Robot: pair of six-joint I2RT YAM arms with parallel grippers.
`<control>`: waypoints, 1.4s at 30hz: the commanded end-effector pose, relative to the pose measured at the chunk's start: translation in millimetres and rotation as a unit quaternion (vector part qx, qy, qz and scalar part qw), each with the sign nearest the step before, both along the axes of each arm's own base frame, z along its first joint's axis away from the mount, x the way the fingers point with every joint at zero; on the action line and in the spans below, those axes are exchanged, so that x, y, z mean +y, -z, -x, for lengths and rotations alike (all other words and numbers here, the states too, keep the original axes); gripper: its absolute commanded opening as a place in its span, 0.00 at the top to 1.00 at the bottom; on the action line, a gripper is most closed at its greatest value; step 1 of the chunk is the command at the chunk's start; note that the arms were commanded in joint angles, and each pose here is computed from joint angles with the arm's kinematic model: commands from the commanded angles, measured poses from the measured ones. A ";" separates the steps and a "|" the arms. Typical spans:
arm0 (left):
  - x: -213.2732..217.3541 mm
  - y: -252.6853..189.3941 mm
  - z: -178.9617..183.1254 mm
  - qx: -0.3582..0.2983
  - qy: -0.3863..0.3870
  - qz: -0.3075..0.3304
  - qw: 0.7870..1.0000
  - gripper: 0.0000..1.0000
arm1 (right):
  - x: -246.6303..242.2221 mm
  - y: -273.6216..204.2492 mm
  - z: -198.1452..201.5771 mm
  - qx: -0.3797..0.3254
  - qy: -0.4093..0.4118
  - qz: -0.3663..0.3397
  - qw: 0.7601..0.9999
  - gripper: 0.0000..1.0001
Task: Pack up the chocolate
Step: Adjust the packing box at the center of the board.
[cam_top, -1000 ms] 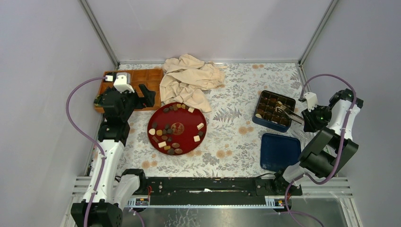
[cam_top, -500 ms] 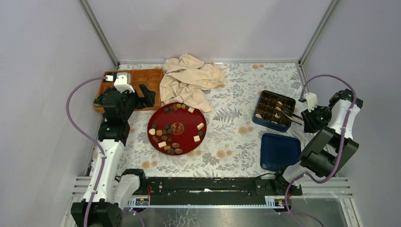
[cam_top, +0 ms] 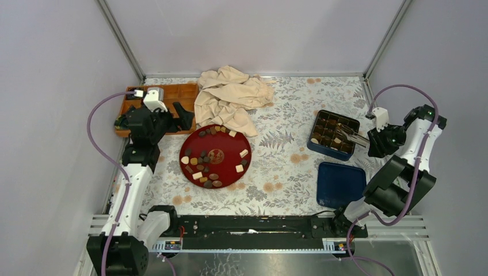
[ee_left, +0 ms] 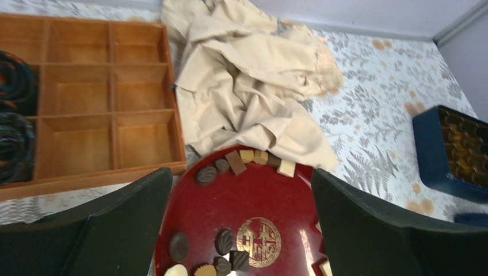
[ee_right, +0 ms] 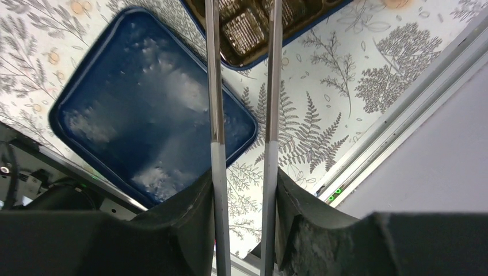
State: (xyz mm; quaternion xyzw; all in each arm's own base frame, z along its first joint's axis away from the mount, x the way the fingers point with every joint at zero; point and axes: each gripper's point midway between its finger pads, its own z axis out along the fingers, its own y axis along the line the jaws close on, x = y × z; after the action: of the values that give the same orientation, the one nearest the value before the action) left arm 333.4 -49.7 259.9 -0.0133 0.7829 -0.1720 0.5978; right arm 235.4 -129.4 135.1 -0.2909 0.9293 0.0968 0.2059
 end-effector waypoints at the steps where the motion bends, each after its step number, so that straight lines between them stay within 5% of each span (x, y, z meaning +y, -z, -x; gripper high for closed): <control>1: -28.3 7.4 -4.2 0.019 0.071 0.045 0.996 0.01 | 28.1 -48.1 -11.5 -0.071 0.004 -0.049 0.996 0.59; 6: -57.9 2.8 -7.9 0.053 0.126 0.126 0.983 0.02 | 58.7 -76.2 -22.5 -0.118 0.026 -0.136 0.983 0.61; 15: -232.9 -3.2 10.8 0.063 0.239 0.186 0.951 0.07 | 94.3 -111.8 -57.2 -0.191 0.103 -0.272 0.938 0.61; 23: -369.6 61.7 -18.1 0.120 0.242 0.129 0.954 0.28 | 99.1 -117.5 -73.6 -0.219 0.163 -0.333 0.903 0.61; 28: -408.4 94.7 -52.7 0.095 0.185 0.052 0.977 0.31 | 99.3 -114.1 -72.5 -0.221 0.166 -0.330 0.903 0.61; 37: -474.7 131.1 -79.9 0.094 0.196 0.006 0.976 0.32 | 98.9 -111.2 -70.0 -0.225 0.167 -0.320 0.905 0.61; 42: -483.9 163.4 -89.1 0.092 0.176 -0.054 0.978 0.41 | 98.4 -110.1 -68.8 -0.225 0.167 -0.315 0.907 0.61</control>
State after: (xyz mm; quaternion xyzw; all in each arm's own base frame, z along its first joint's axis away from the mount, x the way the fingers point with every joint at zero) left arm 414.1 -536.8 113.2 0.1252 0.8252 -0.2959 0.4646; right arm 304.3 -36.7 228.3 -0.0390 0.8301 0.2837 0.4786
